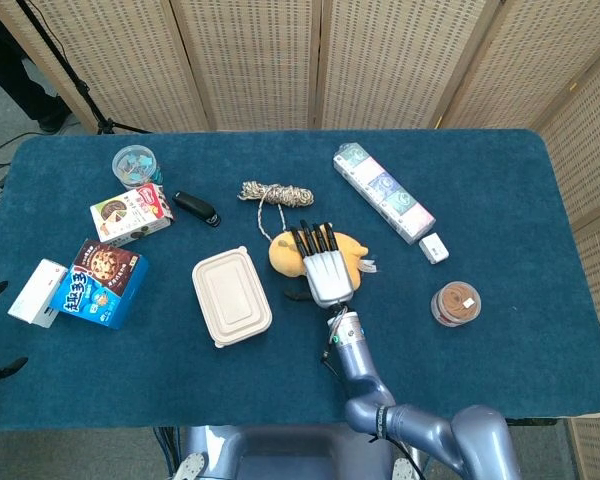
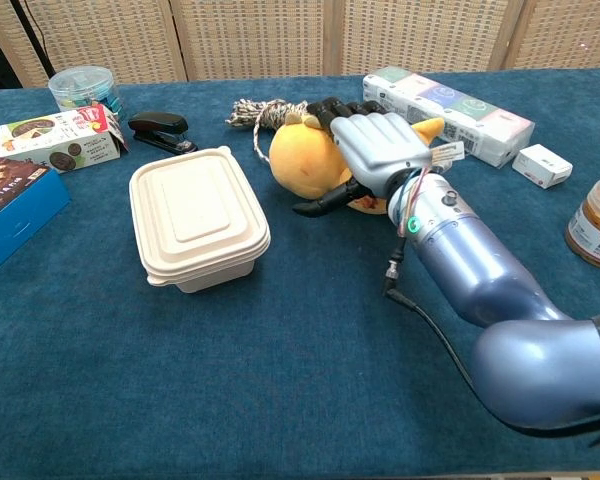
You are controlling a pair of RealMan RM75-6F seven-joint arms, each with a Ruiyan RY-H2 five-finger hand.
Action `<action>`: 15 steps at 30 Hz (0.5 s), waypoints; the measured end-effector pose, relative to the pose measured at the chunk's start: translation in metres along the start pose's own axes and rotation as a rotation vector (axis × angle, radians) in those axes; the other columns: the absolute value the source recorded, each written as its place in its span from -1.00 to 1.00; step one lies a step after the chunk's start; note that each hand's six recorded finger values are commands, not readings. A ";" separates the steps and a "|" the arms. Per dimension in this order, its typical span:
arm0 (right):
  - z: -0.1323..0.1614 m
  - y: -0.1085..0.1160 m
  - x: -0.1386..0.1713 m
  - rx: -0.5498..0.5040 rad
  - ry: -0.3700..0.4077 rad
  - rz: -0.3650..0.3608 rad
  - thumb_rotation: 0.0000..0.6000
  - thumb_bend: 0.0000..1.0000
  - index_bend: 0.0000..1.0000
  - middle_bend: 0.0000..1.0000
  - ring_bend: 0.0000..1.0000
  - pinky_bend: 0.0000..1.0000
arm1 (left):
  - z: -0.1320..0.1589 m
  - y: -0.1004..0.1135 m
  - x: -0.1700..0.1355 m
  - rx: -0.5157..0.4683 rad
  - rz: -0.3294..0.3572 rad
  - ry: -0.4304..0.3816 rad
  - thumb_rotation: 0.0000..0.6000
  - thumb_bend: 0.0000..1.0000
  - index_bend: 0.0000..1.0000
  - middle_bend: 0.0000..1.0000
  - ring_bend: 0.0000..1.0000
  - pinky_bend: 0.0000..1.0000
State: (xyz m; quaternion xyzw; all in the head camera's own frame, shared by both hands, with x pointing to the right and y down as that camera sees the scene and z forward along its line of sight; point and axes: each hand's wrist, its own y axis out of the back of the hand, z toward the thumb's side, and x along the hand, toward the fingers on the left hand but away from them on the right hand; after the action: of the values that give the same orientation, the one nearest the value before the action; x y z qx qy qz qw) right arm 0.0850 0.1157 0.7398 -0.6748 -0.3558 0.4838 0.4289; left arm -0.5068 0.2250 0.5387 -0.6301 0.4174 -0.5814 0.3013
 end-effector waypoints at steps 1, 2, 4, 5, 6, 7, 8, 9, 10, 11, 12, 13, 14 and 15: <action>-0.004 0.000 0.001 -0.006 -0.008 0.001 0.02 -1.00 -1.00 -1.00 -1.00 -1.00 | 0.000 0.000 0.000 0.001 0.000 0.000 1.00 -1.00 -1.00 -1.00 -1.00 -1.00; -0.009 -0.001 0.003 -0.012 -0.018 0.002 0.02 -1.00 -1.00 -1.00 -1.00 -1.00 | 0.000 0.000 0.000 0.002 0.000 0.000 1.00 -1.00 -1.00 -1.00 -1.00 -1.00; -0.015 0.000 0.006 -0.022 -0.029 0.000 0.02 -1.00 -1.00 -1.00 -1.00 -1.00 | 0.001 -0.001 0.000 0.003 -0.001 0.001 1.00 -1.00 -1.00 -1.00 -1.00 -1.00; -0.019 0.001 0.008 -0.030 -0.036 -0.002 0.02 -1.00 -1.00 -1.00 -1.00 -1.00 | 0.001 -0.001 0.000 0.004 -0.002 0.001 1.00 -1.00 -1.00 -1.00 -1.00 -1.00; -0.022 0.002 0.009 -0.036 -0.041 -0.004 0.02 -1.00 -1.00 -1.00 -1.00 -1.00 | 0.001 -0.001 0.000 0.005 -0.002 0.000 1.00 -1.00 -1.00 -1.00 -1.00 -1.00; -0.026 0.003 0.012 -0.044 -0.047 -0.006 0.02 -1.00 -1.00 -1.00 -1.00 -1.00 | 0.002 -0.002 0.000 0.006 -0.002 0.000 1.00 -1.00 -1.00 -1.00 -1.00 -1.00; -0.028 0.003 0.014 -0.050 -0.051 -0.008 0.02 -1.00 -1.00 -1.00 -1.00 -1.00 | 0.002 -0.002 0.000 0.006 -0.003 0.000 1.00 -1.00 -1.00 -1.00 -1.00 -1.00; -0.032 0.004 0.016 -0.054 -0.056 -0.010 0.03 -1.00 -1.00 -1.00 -1.00 -1.00 | 0.002 -0.002 0.000 0.007 -0.003 0.000 1.00 -1.00 -1.00 -1.00 -1.00 -1.00; -0.035 0.005 0.018 -0.058 -0.061 -0.012 0.03 -1.00 -1.00 -1.00 -1.00 -1.00 | 0.002 -0.002 0.000 0.007 -0.004 0.000 1.00 -1.00 -1.00 -1.00 -1.00 -1.00; -0.039 0.006 0.020 -0.064 -0.067 -0.015 0.03 -1.00 -1.00 -1.00 -1.00 -1.00 | 0.003 -0.003 0.000 0.008 -0.004 0.001 1.00 -1.00 -1.00 -1.00 -1.00 -1.00; -0.041 0.007 0.022 -0.069 -0.072 -0.016 0.03 -1.00 -1.00 -1.00 -1.00 -1.00 | 0.003 -0.003 0.000 0.008 -0.004 0.002 1.00 -1.00 -1.00 -1.00 -1.00 -1.00; -0.044 0.007 0.024 -0.074 -0.076 -0.017 0.03 -1.00 -1.00 -1.00 -1.00 -1.00 | 0.003 -0.003 0.000 0.009 -0.004 0.002 1.00 -1.00 -1.00 -1.00 -1.00 -1.00; -0.048 0.008 0.026 -0.080 -0.082 -0.017 0.04 -1.00 -1.00 -1.00 -1.00 -1.00 | 0.003 -0.003 0.000 0.009 -0.004 0.002 1.00 -1.00 -1.00 -1.00 -1.00 -1.00; -0.050 0.009 0.028 -0.083 -0.086 -0.018 0.04 -1.00 -1.00 -1.00 -1.00 -1.00 | 0.003 -0.003 0.000 0.010 -0.004 0.002 1.00 -1.00 -1.00 -1.00 -1.00 -1.00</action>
State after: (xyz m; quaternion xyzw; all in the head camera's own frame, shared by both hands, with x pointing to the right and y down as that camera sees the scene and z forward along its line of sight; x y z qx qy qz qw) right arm 0.1416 0.1252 0.7304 -0.6674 -0.3996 0.4935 0.3891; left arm -0.5034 0.2260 0.5409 -0.6289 0.4135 -0.5846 0.3028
